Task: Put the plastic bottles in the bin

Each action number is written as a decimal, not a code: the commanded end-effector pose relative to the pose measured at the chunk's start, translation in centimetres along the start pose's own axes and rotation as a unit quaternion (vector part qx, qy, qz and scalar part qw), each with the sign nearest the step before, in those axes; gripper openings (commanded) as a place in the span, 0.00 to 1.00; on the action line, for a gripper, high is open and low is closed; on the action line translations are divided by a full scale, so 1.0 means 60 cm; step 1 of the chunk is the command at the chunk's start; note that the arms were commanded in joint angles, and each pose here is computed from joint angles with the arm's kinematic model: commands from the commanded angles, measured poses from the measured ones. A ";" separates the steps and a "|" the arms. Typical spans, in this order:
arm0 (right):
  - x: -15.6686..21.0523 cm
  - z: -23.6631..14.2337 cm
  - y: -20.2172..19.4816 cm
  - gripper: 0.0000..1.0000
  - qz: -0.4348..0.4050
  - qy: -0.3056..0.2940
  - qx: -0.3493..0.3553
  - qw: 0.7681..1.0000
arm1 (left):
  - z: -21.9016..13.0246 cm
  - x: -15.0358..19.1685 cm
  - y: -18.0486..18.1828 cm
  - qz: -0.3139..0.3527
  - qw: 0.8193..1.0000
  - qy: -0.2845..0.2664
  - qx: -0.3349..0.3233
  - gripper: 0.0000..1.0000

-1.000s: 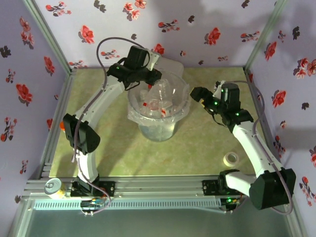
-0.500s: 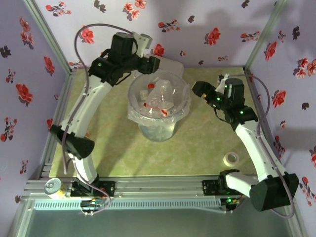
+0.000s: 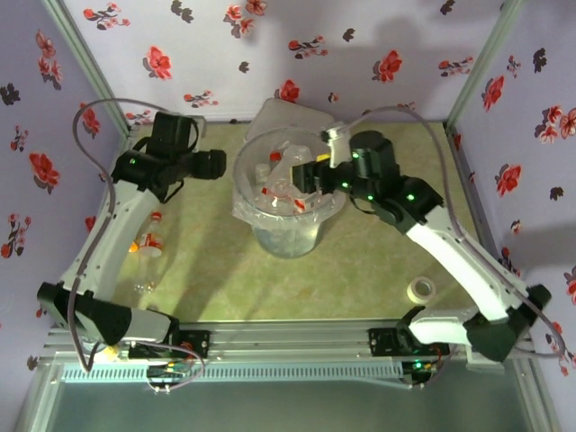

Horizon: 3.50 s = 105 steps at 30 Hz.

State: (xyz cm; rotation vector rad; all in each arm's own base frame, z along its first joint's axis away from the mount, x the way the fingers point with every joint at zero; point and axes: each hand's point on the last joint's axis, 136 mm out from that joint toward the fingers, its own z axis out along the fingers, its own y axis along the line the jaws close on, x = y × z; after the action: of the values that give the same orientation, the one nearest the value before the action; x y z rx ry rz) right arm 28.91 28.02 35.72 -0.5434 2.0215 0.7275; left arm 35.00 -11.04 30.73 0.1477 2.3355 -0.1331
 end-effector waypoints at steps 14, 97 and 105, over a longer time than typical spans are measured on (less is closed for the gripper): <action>0.049 0.151 -0.039 0.77 -0.005 0.079 0.063 0.995 | -0.030 0.131 0.077 -0.076 0.992 0.059 -0.081 0.85; 0.067 -0.041 -0.271 0.93 0.305 -0.060 0.090 0.946 | 0.222 0.216 0.160 -0.267 0.950 0.045 -0.153 1.00; 0.079 -0.057 -0.268 0.93 0.306 -0.053 0.103 0.945 | 0.344 0.120 0.111 -0.327 0.941 0.007 -0.082 1.00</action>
State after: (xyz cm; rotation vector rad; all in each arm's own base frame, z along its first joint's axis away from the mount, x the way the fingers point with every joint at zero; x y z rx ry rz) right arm 35.12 13.94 28.38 0.2524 2.1450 0.8680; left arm 42.31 -5.00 10.48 -0.6860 2.3742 -0.1511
